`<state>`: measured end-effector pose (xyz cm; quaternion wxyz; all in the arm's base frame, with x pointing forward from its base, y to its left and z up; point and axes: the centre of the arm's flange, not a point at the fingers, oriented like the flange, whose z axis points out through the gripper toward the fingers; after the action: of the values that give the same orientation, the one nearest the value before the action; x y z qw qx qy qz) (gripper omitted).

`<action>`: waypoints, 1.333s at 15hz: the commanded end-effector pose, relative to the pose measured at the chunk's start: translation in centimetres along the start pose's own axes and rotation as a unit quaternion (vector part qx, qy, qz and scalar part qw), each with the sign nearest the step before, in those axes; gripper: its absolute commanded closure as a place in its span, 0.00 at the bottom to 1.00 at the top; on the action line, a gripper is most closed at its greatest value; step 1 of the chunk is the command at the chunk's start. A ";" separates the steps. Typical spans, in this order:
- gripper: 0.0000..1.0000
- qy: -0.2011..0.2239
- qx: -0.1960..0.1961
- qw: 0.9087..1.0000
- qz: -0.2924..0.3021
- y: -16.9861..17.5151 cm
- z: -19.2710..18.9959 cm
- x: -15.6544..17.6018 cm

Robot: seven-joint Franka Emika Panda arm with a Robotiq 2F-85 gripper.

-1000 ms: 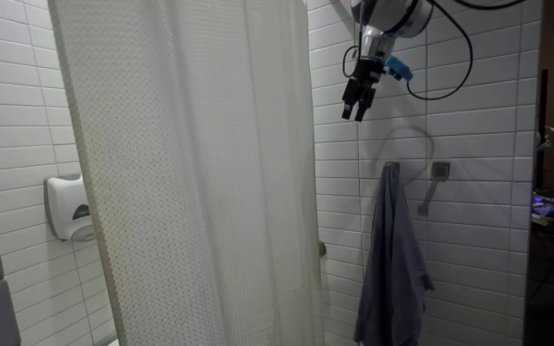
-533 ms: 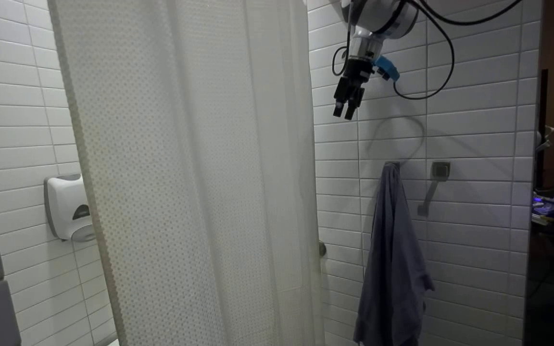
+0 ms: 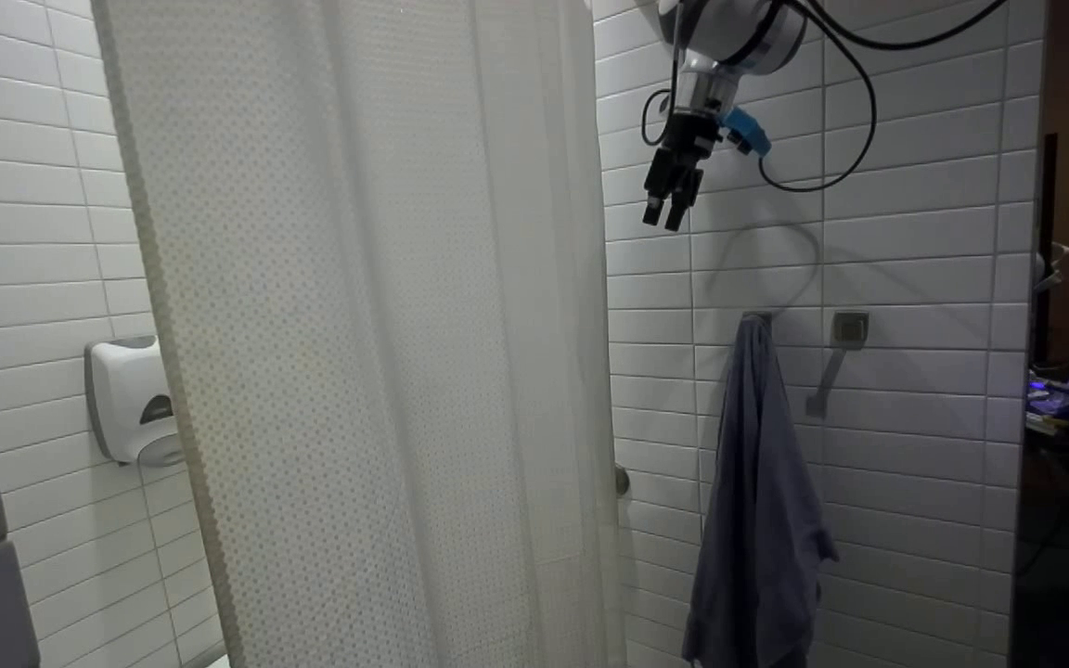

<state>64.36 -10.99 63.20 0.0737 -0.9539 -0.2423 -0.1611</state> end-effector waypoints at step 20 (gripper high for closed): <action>0.00 0.002 0.060 0.994 -0.093 6.2 4.6 6.6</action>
<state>70.99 -12.43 59.18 0.1083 -0.9301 -0.3157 -0.1536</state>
